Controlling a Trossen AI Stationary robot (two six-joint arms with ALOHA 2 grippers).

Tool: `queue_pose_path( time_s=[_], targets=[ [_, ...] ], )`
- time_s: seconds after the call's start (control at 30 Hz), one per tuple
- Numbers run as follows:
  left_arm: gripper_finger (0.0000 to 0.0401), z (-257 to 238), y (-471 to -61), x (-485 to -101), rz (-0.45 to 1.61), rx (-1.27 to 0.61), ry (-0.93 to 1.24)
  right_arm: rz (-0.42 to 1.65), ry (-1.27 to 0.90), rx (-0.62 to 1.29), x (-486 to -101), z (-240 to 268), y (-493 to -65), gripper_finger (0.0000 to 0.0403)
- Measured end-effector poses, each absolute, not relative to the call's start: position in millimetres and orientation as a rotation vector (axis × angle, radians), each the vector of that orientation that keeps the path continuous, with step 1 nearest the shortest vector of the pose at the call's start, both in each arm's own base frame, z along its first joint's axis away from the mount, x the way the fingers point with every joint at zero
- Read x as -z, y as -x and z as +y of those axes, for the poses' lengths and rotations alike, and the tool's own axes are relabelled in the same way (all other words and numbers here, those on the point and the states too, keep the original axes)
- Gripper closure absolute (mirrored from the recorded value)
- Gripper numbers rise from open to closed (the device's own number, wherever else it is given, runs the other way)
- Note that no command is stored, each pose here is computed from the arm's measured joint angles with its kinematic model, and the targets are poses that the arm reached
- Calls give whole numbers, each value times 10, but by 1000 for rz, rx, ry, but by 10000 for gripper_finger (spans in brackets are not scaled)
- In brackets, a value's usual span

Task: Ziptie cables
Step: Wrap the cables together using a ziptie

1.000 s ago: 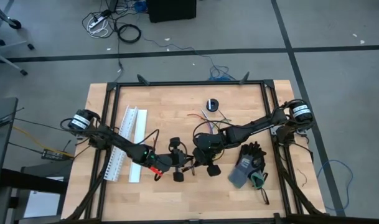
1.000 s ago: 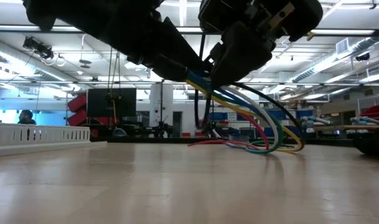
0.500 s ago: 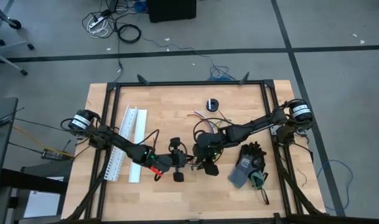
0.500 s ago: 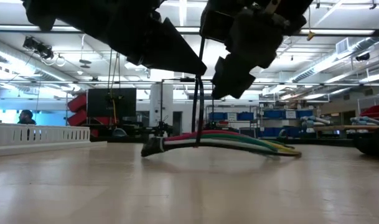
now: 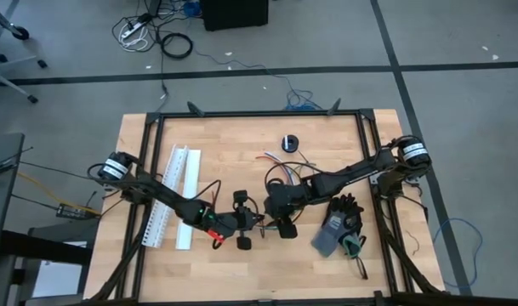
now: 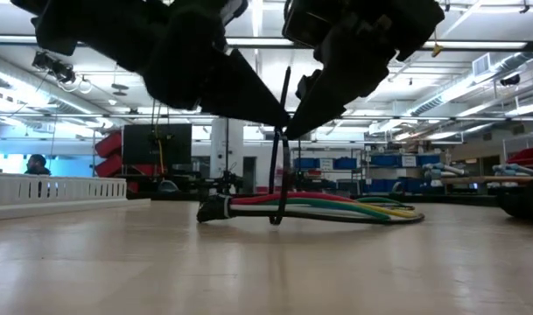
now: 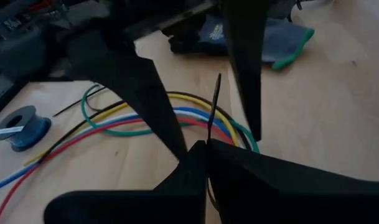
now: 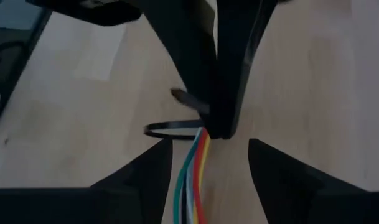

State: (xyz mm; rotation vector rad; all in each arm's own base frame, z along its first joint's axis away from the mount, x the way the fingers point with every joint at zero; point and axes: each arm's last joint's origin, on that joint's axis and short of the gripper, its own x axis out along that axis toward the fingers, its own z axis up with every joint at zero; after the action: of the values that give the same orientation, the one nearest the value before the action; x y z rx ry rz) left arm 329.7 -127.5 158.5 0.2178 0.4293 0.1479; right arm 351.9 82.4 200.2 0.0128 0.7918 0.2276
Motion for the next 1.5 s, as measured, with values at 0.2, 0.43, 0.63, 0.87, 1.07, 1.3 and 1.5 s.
queue_pose_path(
  time_s=[0.2,0.43,0.63,0.87,1.07,1.3,1.5],
  targets=[
    [401,-1288,-3318,-1534,425,-139,-195,762,72,-166,-2012,890,-3514,216],
    [401,-1286,-3318,-1532,427,-137,-193,708,103,-168,-2068,996,-3505,229],
    [401,-1289,-3326,-1547,411,-137,-184,675,140,-130,-2141,1048,-3471,240],
    [401,-1288,-3328,-1552,406,-137,-182,681,140,-128,-2138,1051,-3466,282],
    [401,-1287,-3329,-1553,404,-141,-183,681,136,-131,-2138,1037,-3470,363],
    [401,-1288,-3328,-1552,405,-137,-184,681,135,-128,-2139,1029,-3472,401],
    [393,-1292,-3327,-1553,404,-135,-186,683,124,-122,-2138,1027,-3472,402]
  ],
)
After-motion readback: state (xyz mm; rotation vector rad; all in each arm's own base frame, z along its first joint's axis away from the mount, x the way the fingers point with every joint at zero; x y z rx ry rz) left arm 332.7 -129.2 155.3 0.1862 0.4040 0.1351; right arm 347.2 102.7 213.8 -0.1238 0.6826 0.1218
